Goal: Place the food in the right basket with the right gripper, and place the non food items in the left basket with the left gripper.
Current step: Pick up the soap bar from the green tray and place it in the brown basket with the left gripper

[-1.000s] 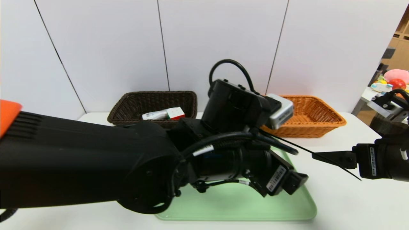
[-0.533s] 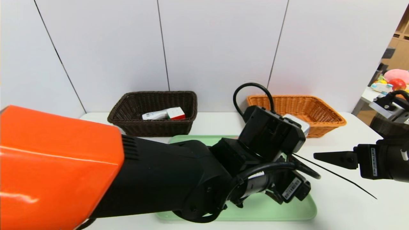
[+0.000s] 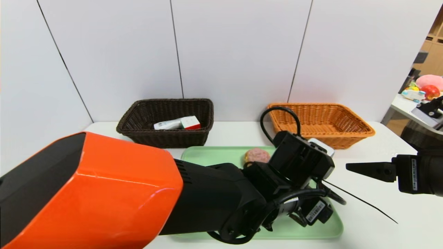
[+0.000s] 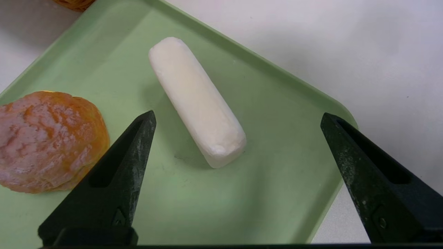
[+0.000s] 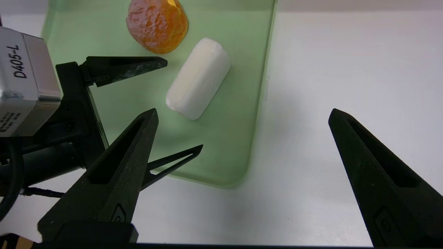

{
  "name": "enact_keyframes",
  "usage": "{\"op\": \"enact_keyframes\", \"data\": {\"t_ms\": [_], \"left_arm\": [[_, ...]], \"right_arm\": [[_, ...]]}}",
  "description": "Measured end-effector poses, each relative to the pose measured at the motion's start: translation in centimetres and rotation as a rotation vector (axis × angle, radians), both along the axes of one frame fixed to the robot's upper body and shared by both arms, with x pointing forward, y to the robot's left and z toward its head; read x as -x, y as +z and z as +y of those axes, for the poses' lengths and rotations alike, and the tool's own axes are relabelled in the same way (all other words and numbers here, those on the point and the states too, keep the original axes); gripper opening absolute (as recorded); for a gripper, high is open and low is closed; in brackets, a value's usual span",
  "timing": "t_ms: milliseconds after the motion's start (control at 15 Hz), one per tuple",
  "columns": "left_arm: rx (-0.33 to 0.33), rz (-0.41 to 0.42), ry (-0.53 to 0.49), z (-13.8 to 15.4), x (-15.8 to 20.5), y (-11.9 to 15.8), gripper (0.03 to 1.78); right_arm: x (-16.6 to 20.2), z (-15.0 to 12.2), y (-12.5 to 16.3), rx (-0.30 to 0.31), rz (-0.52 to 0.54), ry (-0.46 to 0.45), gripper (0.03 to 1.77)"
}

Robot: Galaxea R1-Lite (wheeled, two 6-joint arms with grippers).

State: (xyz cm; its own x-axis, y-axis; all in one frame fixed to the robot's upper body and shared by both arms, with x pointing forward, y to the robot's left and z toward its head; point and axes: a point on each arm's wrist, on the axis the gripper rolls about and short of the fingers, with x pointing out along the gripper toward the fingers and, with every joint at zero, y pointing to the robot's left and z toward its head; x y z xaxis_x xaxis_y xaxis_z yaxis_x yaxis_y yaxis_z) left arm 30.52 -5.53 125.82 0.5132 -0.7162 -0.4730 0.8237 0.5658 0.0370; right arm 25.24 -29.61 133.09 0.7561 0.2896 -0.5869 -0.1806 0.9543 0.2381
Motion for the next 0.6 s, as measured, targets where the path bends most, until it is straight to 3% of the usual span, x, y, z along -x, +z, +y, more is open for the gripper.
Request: {"op": "enact_keyframes", "data": {"t_ms": [600], "left_arm": [[-0.028, -0.020, 0.054, -2.0, -1.3, -2.4, 1.69]], "right_arm": [[1.0, -0.5, -0.1, -0.004, -0.014, -0.013, 1.70]]}}
